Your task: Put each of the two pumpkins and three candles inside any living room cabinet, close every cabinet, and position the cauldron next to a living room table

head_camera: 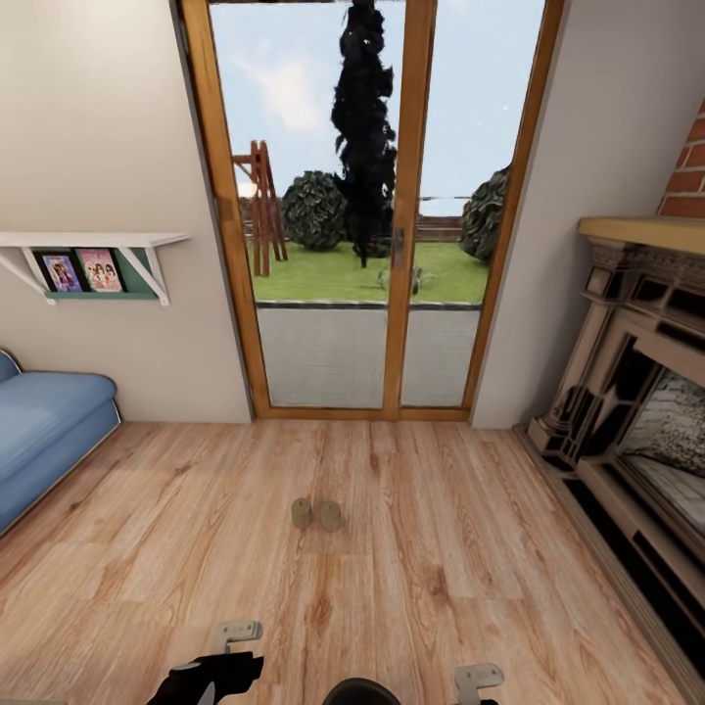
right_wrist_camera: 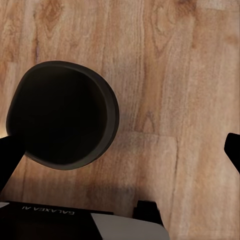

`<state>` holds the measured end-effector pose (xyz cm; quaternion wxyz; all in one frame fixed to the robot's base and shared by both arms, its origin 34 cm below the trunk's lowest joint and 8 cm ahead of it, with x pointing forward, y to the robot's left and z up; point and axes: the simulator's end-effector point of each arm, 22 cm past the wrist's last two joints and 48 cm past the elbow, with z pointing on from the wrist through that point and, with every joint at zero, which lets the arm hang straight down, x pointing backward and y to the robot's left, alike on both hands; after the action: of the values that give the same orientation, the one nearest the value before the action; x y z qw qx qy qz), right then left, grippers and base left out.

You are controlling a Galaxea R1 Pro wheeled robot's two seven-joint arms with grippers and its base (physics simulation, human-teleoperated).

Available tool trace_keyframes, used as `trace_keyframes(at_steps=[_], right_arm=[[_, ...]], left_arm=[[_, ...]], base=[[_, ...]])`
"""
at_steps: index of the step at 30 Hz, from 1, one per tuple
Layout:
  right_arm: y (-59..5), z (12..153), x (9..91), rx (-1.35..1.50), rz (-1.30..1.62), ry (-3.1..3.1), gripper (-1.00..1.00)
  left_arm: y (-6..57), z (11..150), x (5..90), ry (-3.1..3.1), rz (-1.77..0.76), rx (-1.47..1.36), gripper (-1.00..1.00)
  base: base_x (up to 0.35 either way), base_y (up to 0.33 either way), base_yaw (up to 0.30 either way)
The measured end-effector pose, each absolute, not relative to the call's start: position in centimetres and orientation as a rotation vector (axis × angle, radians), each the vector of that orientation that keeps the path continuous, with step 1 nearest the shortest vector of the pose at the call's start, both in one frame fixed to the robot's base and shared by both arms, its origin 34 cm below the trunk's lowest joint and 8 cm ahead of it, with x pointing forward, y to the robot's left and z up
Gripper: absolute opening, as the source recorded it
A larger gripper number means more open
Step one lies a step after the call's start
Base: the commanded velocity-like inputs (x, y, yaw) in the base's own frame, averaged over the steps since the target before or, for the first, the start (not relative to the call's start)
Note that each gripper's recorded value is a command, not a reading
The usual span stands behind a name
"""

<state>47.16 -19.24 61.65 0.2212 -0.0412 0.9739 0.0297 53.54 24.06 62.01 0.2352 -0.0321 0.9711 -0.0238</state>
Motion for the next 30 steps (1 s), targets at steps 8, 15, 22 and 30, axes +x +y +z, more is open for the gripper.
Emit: trace_keyframes(at_steps=[8, 15, 22, 30], right_arm=[[-19.2, 60.9, 47.9, -0.117, 0.081, 2.657, 1.00], [-19.1, 59.9, 48.0, -0.120, 0.083, 2.653, 1.00], [-19.0, 58.9, 48.1, -0.120, 0.086, 2.649, 1.00], [-19.1, 57.8, 48.4, -0.120, 0.084, 2.637, 1.00]], left_arm=[[23.6, 60.9, 53.6, 2.662, -0.075, -0.090, 1.00], [23.0, 59.9, 53.7, 2.662, -0.084, -0.092, 1.00], [22.8, 58.9, 53.8, 2.661, -0.088, -0.092, 1.00], [22.5, 57.7, 53.8, 2.660, -0.094, -0.092, 1.00]], base=[[0.000, 0.000, 0.000], [0.000, 0.000, 0.000], [0.000, 0.000, 0.000], [0.000, 0.000, 0.000]])
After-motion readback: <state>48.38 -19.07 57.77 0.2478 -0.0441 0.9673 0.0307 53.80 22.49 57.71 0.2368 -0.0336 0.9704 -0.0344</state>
